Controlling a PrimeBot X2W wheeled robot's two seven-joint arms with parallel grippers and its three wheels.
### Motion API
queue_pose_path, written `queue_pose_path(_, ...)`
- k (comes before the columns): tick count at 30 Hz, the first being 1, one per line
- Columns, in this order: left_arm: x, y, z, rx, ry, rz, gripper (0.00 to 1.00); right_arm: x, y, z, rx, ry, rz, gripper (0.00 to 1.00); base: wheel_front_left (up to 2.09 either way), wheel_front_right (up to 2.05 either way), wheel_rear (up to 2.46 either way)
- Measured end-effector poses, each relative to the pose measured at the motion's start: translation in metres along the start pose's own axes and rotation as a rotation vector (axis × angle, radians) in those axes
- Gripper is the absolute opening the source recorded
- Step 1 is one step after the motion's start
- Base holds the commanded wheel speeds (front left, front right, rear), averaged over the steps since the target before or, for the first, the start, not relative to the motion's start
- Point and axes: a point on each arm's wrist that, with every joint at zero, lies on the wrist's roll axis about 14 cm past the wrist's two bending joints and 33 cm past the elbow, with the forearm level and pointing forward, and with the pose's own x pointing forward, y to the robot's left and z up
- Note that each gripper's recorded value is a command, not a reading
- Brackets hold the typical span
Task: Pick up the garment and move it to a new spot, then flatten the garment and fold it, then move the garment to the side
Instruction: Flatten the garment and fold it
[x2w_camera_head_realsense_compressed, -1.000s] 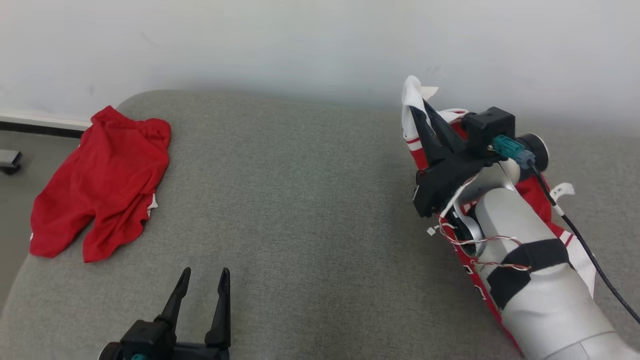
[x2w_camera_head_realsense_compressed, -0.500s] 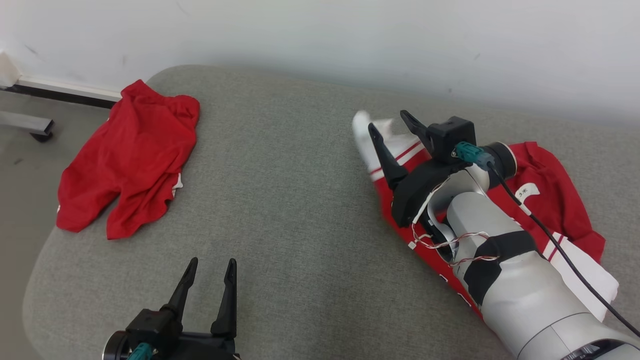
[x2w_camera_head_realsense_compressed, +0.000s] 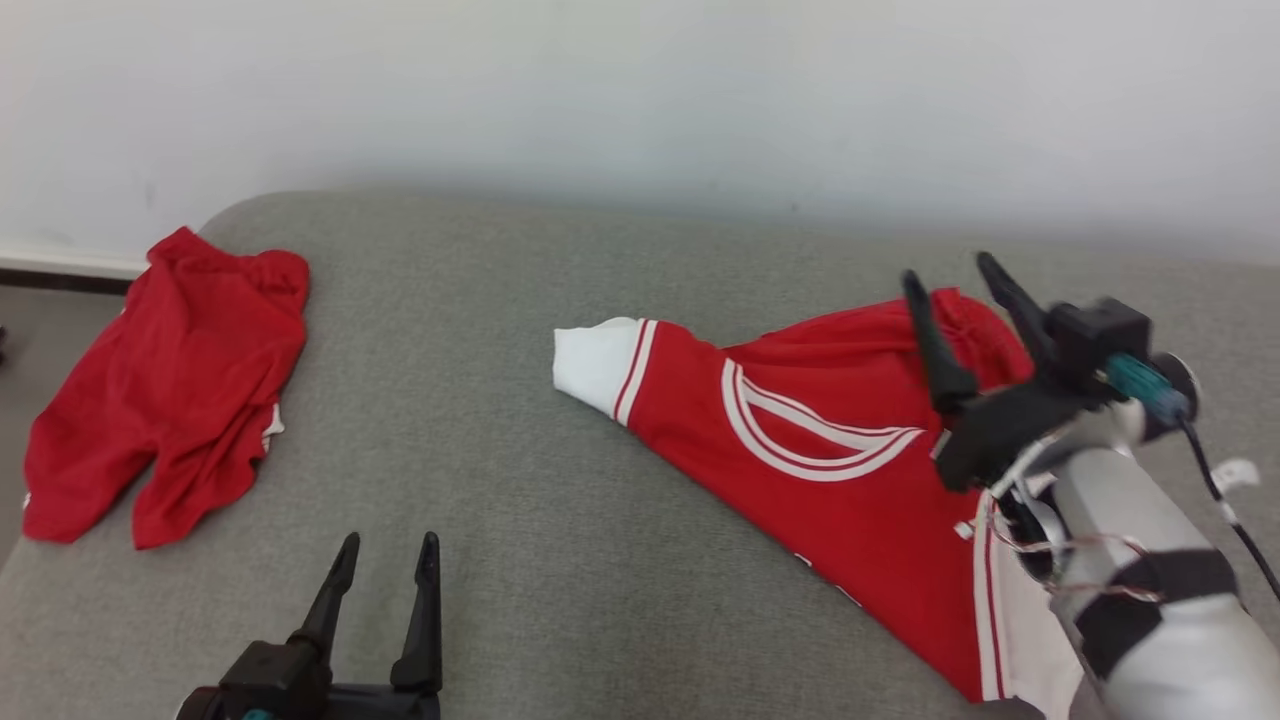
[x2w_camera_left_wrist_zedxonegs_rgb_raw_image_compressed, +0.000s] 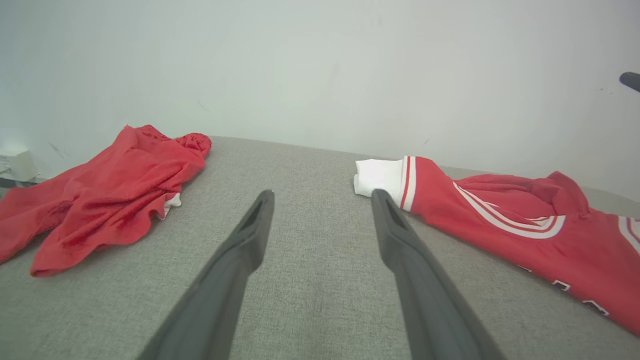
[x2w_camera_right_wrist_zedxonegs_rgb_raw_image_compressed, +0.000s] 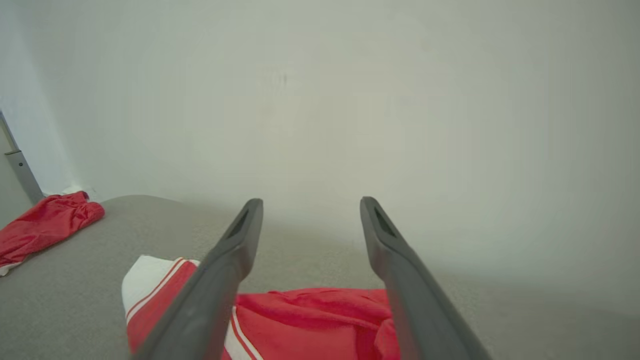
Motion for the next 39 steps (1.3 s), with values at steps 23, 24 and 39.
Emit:
queue_pose_path(23,0.003,-0.019,0.020,0.045,-0.067,-0.068,1.00,-0.203,-0.065,-0.049,0.089,0.015,-0.406,1.00,0.00,0.00,0.00)
queue_pose_path(24,0.004,-0.020,0.020,0.048,-0.068,-0.070,1.00,-0.205,-0.063,-0.051,0.087,0.022,-0.406,1.00,0.00,0.00,0.00)
queue_pose_path(39,-0.001,-0.014,0.014,0.052,-0.049,-0.051,1.00,-0.183,-0.075,-0.066,0.023,0.121,-0.353,1.00,0.00,0.00,0.00)
